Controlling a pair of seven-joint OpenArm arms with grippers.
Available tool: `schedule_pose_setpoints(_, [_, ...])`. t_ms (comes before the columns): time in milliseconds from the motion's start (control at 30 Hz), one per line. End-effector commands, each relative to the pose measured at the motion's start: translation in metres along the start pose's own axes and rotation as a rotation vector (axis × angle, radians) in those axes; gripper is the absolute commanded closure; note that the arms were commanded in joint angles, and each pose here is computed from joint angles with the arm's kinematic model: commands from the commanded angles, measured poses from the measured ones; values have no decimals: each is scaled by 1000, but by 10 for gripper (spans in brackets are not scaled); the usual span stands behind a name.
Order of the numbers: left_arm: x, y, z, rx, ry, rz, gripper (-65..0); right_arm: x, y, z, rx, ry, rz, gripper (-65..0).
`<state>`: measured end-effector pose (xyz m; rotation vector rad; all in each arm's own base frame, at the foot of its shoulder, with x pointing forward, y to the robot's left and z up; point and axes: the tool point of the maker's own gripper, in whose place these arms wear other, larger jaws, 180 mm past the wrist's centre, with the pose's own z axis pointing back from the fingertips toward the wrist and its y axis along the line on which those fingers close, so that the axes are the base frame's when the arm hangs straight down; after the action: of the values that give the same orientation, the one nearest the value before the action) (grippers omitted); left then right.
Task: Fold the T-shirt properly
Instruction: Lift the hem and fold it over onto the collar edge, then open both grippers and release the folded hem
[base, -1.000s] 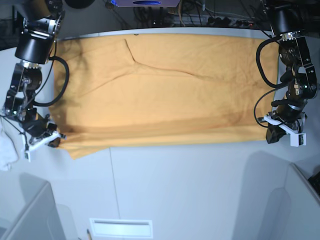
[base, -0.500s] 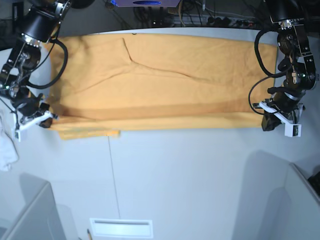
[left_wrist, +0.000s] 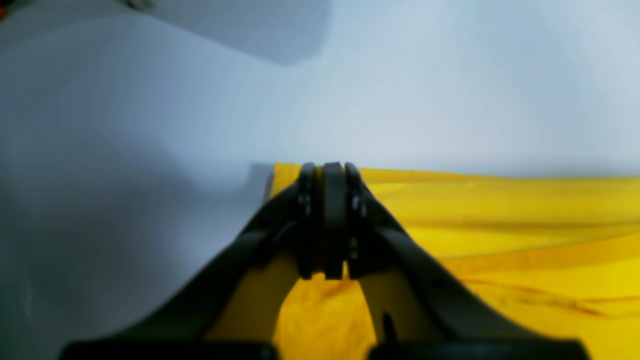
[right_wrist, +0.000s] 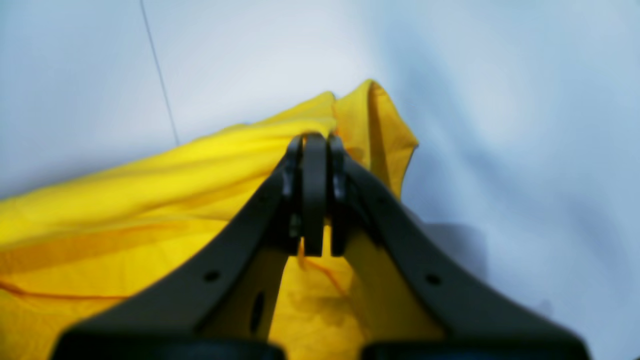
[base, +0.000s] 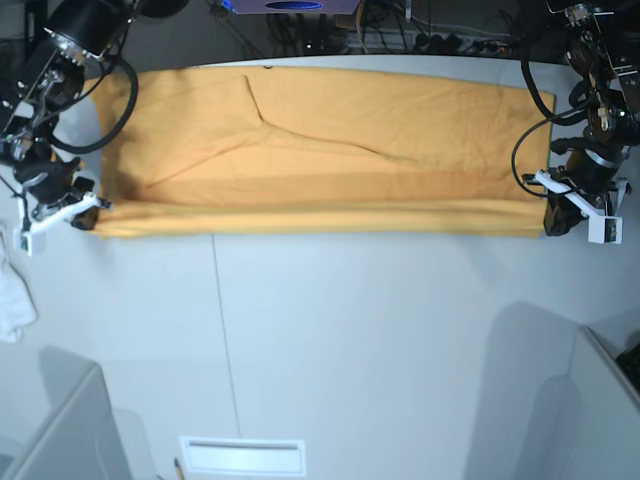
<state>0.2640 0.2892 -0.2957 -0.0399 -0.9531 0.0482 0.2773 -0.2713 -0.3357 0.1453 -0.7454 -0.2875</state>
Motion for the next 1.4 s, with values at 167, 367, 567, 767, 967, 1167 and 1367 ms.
schedule_pose_setpoints(167, [11,4,4,13,-32,-20,0,14,2,9,-7,-53,24,0])
schedule_pose_setpoints(367, [-6,4,9,11,12,-17,0,-3,-2,11,-16,-2,24,0])
schedule_pose_setpoints(567, [-31,4,17,13,79,-19,0,-30,-12,15,-40,41,23,0])
schedule_pose_setpoints(767, [-50,4,23,14,129,-18,0,-44,-2,26,8,23,10,0])
schedule_pose_setpoints(967, [-53,5,24,18,138,-20,0,-55,-7,21,-9,58,2,0])
schedule_pose_setpoints(1167, [-62,6,27,20,161,-20,0,-76,-14,17,-21,115,-22,0])
schedule_pose_setpoints(1367, [-71,8,30,23,186,-17,0,-98,-17,22,-28,164,-36,0])
